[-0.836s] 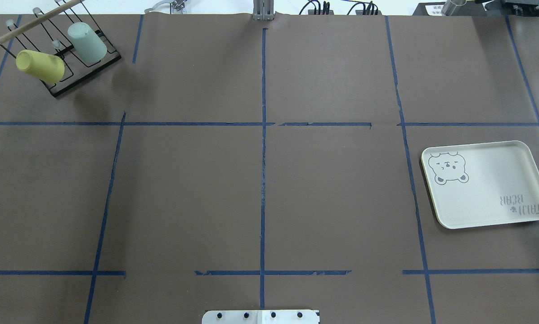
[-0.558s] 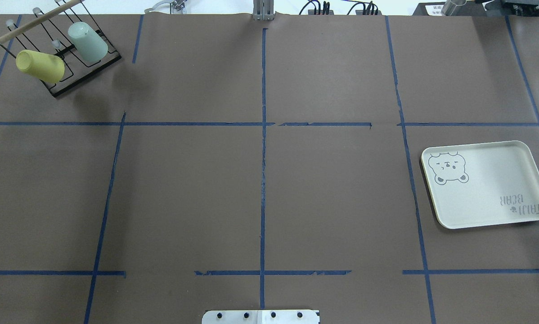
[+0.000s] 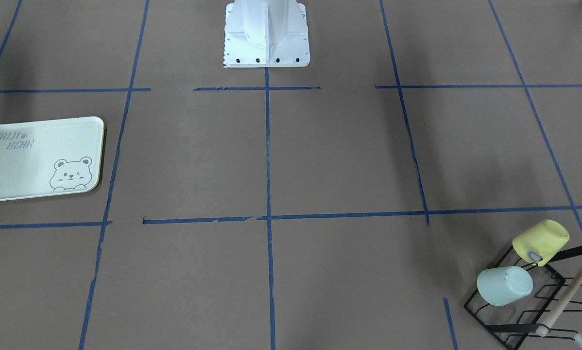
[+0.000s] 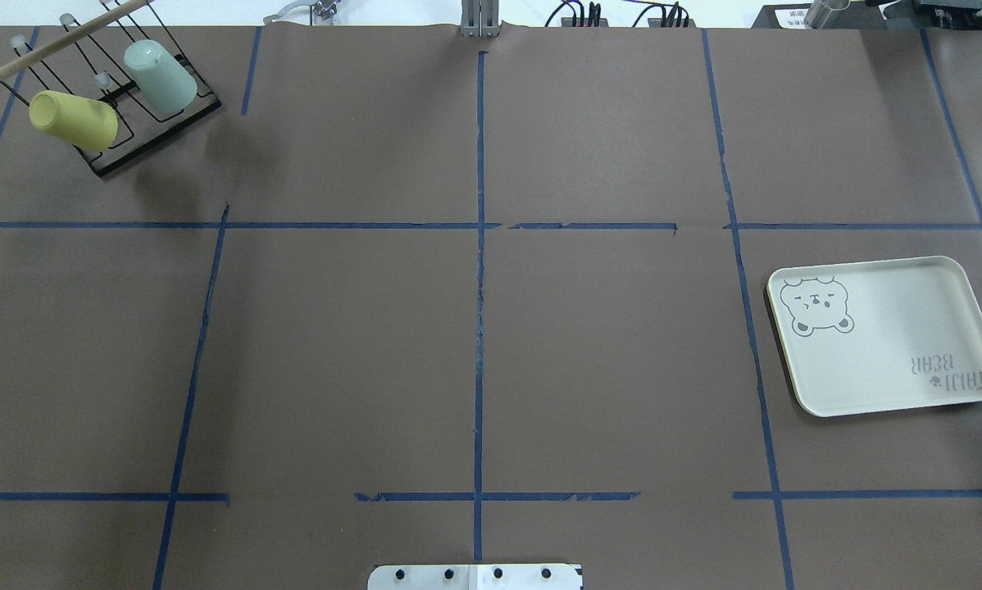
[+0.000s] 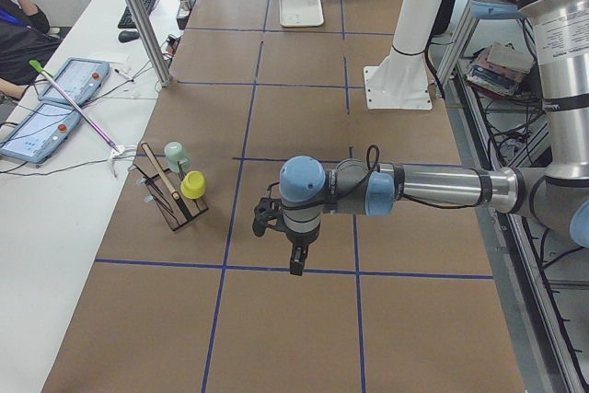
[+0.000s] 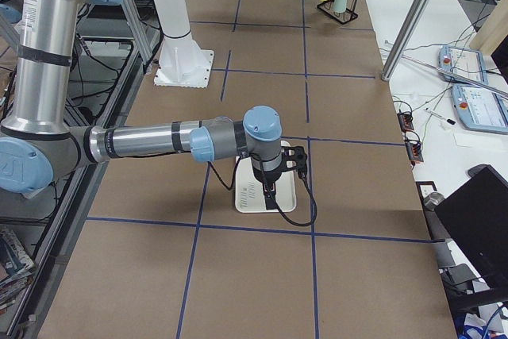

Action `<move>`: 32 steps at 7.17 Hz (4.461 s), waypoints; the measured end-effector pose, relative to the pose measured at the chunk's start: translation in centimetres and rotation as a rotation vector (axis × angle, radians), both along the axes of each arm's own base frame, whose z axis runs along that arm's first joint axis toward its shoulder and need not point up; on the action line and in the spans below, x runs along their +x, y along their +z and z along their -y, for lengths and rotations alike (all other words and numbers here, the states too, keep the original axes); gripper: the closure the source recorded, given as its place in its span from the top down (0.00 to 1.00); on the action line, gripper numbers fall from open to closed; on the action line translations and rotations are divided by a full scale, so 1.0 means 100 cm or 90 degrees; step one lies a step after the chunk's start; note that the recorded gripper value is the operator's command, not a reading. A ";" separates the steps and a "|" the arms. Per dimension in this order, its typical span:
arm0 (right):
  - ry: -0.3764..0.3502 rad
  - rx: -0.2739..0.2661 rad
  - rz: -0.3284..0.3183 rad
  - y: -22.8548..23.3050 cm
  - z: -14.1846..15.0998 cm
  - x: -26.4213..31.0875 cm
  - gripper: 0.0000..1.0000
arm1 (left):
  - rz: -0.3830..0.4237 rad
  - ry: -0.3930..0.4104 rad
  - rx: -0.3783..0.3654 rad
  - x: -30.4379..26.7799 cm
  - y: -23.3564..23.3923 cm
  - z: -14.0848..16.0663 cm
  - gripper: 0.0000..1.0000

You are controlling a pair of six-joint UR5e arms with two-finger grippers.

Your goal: Left arm grabs green cup and hands to right arm on tray

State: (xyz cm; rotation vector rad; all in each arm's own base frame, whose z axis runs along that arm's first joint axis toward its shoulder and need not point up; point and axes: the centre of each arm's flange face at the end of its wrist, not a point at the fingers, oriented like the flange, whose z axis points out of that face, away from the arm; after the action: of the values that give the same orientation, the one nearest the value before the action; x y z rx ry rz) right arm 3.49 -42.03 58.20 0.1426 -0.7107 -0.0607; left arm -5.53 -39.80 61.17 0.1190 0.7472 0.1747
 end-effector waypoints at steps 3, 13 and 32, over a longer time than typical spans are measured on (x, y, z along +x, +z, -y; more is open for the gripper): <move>0.000 -0.001 0.000 0.000 0.000 0.000 1.00 | -0.011 -0.016 0.113 0.005 -0.067 0.113 1.00; -0.001 0.005 0.000 -0.003 0.003 -0.001 1.00 | -0.039 -0.159 0.130 0.235 -0.235 0.317 1.00; -0.006 0.003 0.021 -0.005 0.002 -0.003 1.00 | -0.033 -0.208 0.075 0.293 -0.174 0.358 0.26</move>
State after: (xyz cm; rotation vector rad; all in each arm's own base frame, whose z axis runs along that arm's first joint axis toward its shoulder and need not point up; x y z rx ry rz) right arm 3.16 -42.22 57.72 0.1446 -0.7445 -0.0682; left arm 23.79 -75.57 43.78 0.3559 0.7592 -0.0959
